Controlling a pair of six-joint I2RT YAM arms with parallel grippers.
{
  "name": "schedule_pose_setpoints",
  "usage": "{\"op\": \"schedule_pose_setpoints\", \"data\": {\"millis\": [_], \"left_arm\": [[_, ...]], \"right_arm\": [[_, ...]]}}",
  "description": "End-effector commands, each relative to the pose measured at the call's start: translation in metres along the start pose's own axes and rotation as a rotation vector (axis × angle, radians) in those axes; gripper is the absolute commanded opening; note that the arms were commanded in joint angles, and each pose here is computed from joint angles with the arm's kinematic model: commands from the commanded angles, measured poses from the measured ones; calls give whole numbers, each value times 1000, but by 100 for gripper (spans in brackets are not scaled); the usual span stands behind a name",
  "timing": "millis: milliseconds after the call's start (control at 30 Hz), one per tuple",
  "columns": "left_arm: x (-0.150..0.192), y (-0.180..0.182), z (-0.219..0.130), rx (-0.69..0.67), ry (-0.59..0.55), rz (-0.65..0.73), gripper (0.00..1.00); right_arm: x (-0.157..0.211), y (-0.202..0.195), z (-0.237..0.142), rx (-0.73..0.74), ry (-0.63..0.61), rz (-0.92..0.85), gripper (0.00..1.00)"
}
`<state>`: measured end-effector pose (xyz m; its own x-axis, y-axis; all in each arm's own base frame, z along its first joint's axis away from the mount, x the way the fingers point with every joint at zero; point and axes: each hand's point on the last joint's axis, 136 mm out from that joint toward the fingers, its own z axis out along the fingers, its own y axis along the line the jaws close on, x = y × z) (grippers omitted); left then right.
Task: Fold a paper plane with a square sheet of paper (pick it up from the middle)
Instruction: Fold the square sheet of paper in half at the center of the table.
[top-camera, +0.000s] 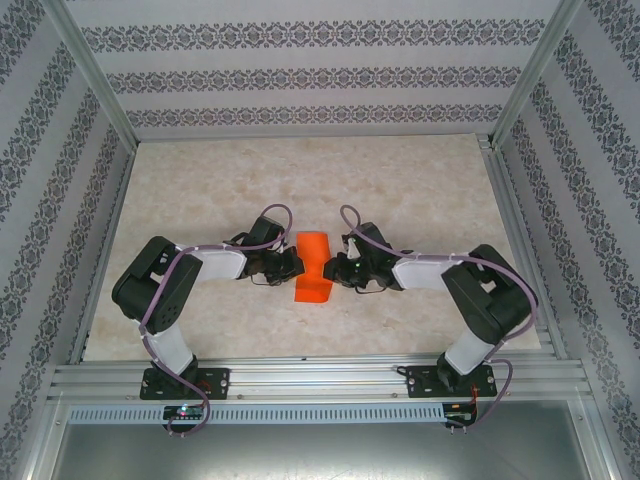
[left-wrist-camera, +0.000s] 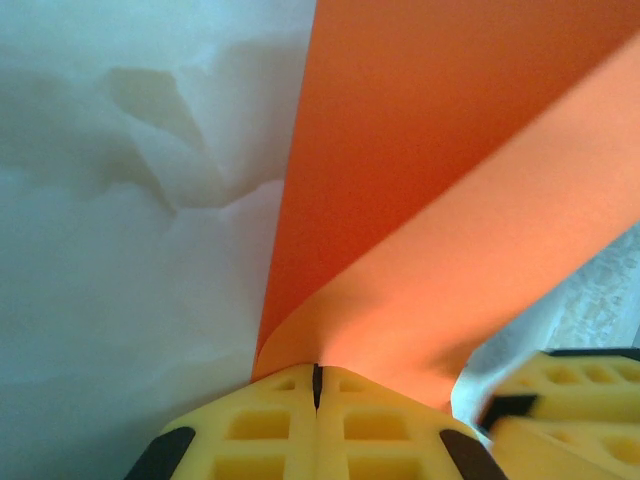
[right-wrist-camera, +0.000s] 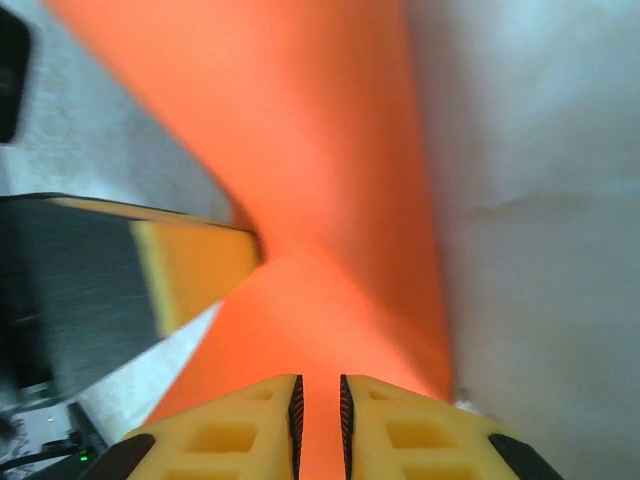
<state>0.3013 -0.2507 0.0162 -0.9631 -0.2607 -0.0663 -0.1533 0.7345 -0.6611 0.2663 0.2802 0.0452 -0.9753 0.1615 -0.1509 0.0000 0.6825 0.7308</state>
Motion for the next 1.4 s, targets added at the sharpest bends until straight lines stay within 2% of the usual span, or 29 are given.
{"op": "schedule_pose_setpoints", "data": {"millis": [0,133,533,633,867,1033,1267,1367], "left_arm": [[38,67,12,-218,99,-69,0],[37,66,12,-220,102,-67,0],[38,67,12,-222,104,-66,0],[37,67,12,-225,103,-64,0],[37,65,11,-218,98,-63,0],[38,66,12,-219,99,-66,0],[38,65,11,-218,102,-64,0],[37,66,11,-221,102,-64,0]], "right_arm": [[-5,33,-10,-88,-12,-34,20],[7,27,-1,-58,16,-33,20],[46,-40,22,50,81,52,18],[47,-38,14,58,72,39,19],[32,16,-7,-27,27,-70,19],[45,4,5,-22,59,-39,18],[74,-39,15,73,102,18,17],[73,-34,13,71,105,6,17]]}}
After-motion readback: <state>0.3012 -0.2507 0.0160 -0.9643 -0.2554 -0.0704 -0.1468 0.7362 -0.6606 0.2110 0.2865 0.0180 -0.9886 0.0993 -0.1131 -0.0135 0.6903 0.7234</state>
